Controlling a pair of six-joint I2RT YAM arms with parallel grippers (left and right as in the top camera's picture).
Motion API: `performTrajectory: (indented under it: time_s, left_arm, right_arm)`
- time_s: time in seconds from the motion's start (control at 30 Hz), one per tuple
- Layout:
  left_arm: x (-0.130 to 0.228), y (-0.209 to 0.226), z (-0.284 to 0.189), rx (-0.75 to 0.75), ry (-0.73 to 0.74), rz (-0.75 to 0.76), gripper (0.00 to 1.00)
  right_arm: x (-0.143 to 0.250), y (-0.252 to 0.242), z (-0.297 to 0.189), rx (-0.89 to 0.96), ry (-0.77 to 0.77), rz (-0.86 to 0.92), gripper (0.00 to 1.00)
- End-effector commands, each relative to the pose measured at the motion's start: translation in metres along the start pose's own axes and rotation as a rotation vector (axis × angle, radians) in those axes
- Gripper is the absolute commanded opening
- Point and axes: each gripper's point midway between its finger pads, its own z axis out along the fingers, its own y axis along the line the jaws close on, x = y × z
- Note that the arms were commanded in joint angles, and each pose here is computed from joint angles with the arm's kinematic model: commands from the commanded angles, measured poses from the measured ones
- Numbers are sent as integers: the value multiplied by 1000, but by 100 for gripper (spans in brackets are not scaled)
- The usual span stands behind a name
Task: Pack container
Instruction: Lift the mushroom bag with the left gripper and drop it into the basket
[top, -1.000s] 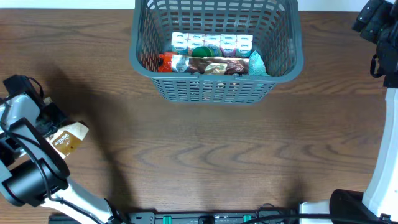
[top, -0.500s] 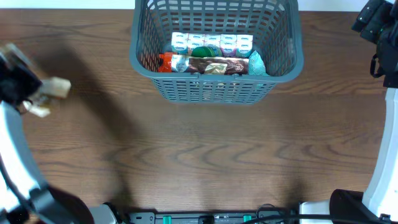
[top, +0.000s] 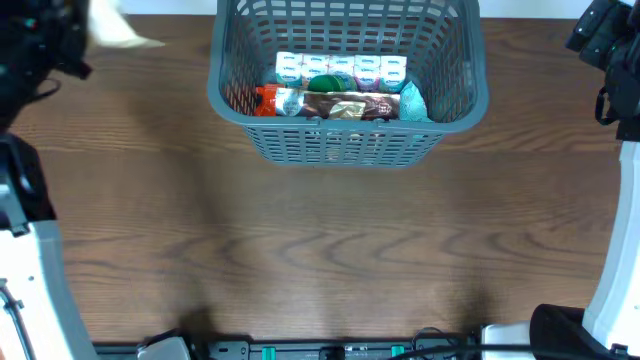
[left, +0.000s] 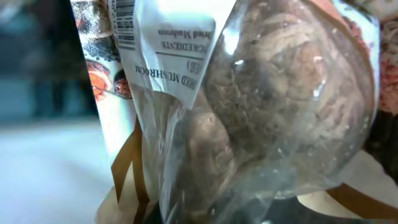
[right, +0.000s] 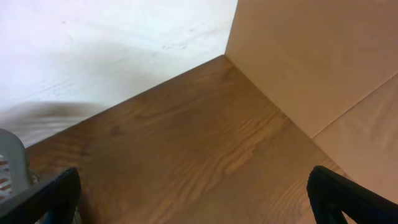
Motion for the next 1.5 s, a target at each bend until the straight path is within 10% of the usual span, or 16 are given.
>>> performTrajectory:
  time_s: [0.0, 0.43, 1.07, 1.4, 1.47]
  left_arm:
    - [-6, -43, 15, 174, -19, 43, 6]
    - [64, -129, 126, 508, 27, -26, 6]
    - [265, -99, 199, 322, 473, 60, 6]
    - [278, -97, 197, 309, 518, 66, 6]
    - [278, -97, 197, 307, 518, 62, 47]
  right_arm:
    - [0, -2, 1, 7, 2, 17, 99]
    - [0, -2, 1, 7, 2, 17, 99]
    - [0, -2, 1, 7, 3, 16, 99]
    - [0, -2, 1, 8, 3, 16, 99]
    - [0, -2, 1, 8, 4, 16, 99]
